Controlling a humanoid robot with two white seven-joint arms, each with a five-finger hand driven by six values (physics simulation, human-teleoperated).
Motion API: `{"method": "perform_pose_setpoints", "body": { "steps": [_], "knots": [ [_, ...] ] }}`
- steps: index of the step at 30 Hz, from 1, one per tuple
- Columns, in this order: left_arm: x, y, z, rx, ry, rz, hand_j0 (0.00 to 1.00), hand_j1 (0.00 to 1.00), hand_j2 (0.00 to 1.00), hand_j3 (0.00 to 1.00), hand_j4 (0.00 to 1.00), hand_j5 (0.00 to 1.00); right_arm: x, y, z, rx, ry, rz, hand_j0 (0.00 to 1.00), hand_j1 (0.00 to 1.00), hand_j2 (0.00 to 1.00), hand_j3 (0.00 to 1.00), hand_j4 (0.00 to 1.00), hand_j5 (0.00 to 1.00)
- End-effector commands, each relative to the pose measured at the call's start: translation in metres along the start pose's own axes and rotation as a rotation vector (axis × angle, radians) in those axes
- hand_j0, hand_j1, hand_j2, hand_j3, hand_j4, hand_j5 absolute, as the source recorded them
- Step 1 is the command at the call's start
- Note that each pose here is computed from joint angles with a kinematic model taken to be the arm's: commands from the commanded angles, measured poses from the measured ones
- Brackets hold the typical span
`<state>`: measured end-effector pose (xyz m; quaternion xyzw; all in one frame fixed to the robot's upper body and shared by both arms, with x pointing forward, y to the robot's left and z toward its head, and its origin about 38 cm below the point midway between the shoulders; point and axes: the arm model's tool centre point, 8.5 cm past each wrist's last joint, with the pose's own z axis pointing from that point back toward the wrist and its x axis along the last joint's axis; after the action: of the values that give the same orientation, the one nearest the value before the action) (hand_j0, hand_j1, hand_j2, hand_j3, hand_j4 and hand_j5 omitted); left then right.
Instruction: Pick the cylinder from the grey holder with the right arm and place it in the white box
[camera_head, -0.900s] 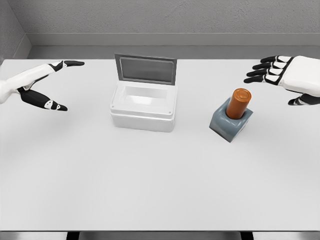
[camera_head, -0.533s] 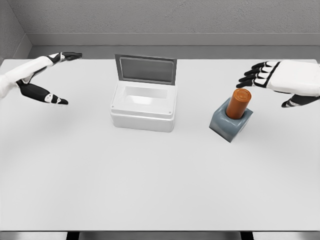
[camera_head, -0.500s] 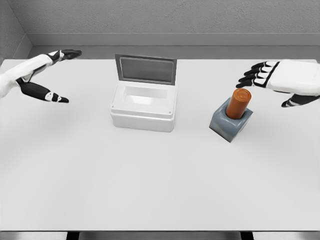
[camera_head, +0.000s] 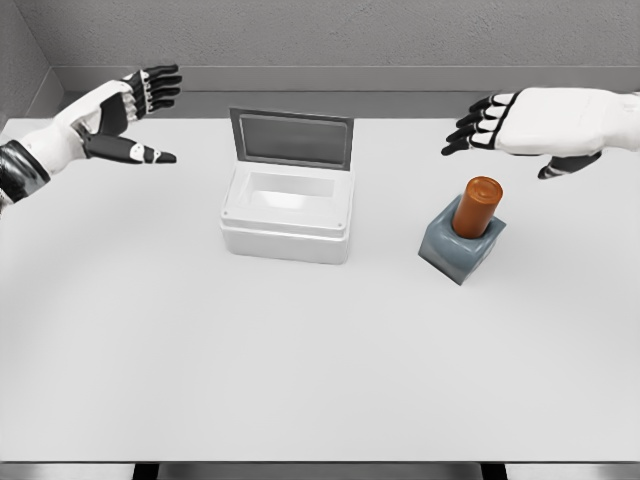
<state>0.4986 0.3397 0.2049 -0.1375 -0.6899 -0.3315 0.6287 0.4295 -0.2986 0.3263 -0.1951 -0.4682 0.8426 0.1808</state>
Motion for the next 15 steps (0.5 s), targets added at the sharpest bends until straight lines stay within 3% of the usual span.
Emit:
{"method": "perform_pose_setpoints", "body": {
  "steps": [1,7,15],
  "knots": [
    [-0.007,-0.004,-0.004,0.001,0.006,0.024,1.00,1.00,1.00,1.00,1.00,1.00,0.004,0.016,-0.021,0.049,-0.029,-0.013,1.00,1.00,1.00,1.00,1.00,1.00],
    [-0.015,-0.012,-0.011,-0.008,0.011,0.042,1.00,1.00,1.00,1.00,1.00,1.00,0.005,0.027,-0.032,0.105,-0.021,0.023,1.00,1.00,1.00,1.00,1.00,1.00],
    [-0.013,-0.011,-0.012,-0.008,0.010,0.041,1.00,1.00,1.00,1.00,1.00,1.00,0.009,0.031,-0.036,0.126,-0.029,0.039,0.99,0.99,0.99,0.99,0.99,0.99]
  ]
}}
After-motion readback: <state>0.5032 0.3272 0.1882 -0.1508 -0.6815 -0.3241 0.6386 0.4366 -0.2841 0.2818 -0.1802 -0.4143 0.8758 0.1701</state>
